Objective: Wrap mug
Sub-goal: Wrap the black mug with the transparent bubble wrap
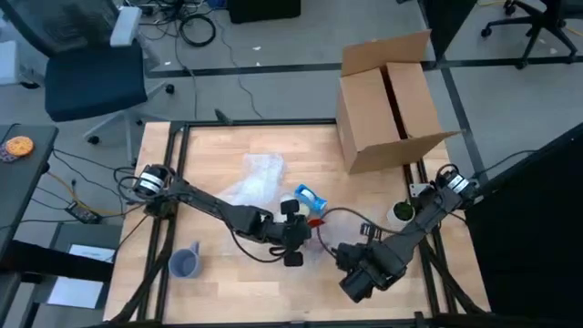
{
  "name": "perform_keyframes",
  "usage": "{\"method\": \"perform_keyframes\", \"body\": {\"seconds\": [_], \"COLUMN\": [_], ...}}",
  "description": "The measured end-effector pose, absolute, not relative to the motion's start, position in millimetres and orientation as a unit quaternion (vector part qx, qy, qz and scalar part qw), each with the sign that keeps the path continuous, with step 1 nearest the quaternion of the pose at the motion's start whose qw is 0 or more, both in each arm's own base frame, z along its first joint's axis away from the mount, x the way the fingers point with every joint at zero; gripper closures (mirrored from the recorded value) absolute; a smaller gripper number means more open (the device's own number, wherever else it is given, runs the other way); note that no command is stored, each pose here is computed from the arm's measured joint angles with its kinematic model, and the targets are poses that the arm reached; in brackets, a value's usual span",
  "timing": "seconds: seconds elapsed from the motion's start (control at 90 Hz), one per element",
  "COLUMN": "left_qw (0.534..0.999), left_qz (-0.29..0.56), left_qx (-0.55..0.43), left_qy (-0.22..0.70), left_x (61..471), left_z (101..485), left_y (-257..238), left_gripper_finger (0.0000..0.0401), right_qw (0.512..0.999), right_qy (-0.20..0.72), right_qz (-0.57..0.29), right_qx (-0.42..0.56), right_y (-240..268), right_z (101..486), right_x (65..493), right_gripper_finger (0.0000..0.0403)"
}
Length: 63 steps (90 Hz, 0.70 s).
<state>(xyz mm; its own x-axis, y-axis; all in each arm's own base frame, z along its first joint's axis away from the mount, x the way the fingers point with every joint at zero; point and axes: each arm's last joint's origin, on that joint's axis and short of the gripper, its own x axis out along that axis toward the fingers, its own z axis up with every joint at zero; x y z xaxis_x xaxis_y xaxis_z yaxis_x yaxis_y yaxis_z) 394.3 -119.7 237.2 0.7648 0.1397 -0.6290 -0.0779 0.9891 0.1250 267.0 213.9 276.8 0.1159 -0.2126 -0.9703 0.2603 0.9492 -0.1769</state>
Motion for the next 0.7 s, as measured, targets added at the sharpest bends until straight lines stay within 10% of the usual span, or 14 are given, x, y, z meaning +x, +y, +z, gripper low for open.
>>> {"method": "perform_keyframes", "body": {"seconds": [0.7], "left_qw": [0.944], "left_qz": [0.008], "left_qx": [0.008], "left_qy": [0.329], "left_x": [396.1], "left_z": [259.4], "left_y": [-136.2], "left_gripper_finger": [0.0401], "right_qw": [0.695], "right_qy": [0.609], "right_qz": [-0.331], "right_qx": [-0.19], "right_y": [109.0], "right_z": [248.1], "right_x": [293.3], "right_gripper_finger": [0.0403]}}
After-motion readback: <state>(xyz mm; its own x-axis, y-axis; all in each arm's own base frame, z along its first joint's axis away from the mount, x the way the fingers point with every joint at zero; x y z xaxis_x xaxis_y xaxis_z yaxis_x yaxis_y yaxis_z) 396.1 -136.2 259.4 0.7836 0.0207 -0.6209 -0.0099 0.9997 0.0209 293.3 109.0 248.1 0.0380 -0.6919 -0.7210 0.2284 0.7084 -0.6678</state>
